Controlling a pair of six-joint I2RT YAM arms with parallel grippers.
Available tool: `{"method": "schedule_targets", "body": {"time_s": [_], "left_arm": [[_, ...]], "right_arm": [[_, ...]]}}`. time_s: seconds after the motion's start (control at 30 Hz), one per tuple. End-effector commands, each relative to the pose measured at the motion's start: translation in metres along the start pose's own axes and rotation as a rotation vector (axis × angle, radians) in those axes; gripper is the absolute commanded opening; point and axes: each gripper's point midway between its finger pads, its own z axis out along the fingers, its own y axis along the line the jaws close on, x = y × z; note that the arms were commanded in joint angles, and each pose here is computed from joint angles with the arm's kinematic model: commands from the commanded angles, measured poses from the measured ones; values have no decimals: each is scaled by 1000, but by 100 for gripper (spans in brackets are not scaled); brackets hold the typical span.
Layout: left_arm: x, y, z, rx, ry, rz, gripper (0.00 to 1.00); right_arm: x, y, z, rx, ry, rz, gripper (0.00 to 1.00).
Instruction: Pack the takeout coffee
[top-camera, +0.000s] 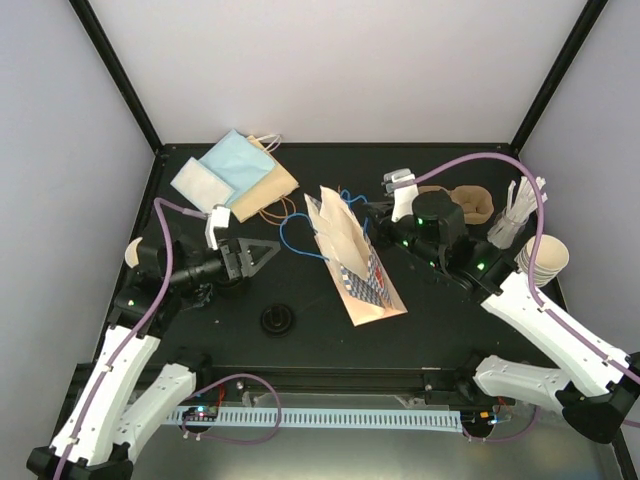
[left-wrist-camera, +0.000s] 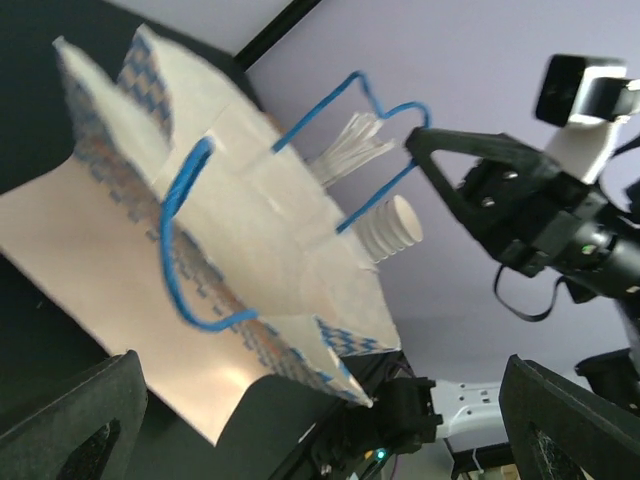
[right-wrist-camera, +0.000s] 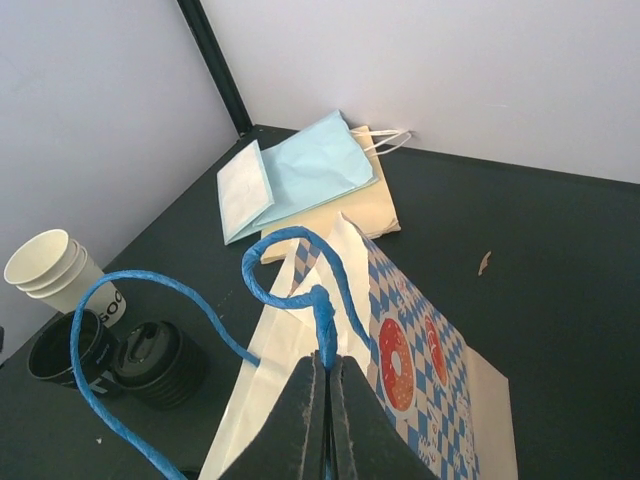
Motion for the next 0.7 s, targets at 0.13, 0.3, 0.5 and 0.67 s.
{"method": "schedule_targets", "body": {"time_s": [0.13, 0.3, 0.5, 0.67], "left_arm": [[23, 44, 11, -98, 29, -123, 99], [24, 54, 31, -78, 37, -158, 91], [27, 77, 48, -146, 59, -155, 79], [18, 81, 56, -130, 16, -128, 44]], "right_arm": [[-5, 4, -2, -28, -56, 51, 1], [-1, 14, 0, -88, -43, 53, 1], [-2, 18, 2, -104, -36, 55, 1], [-2, 15, 1, -90, -35, 57, 2]]}}
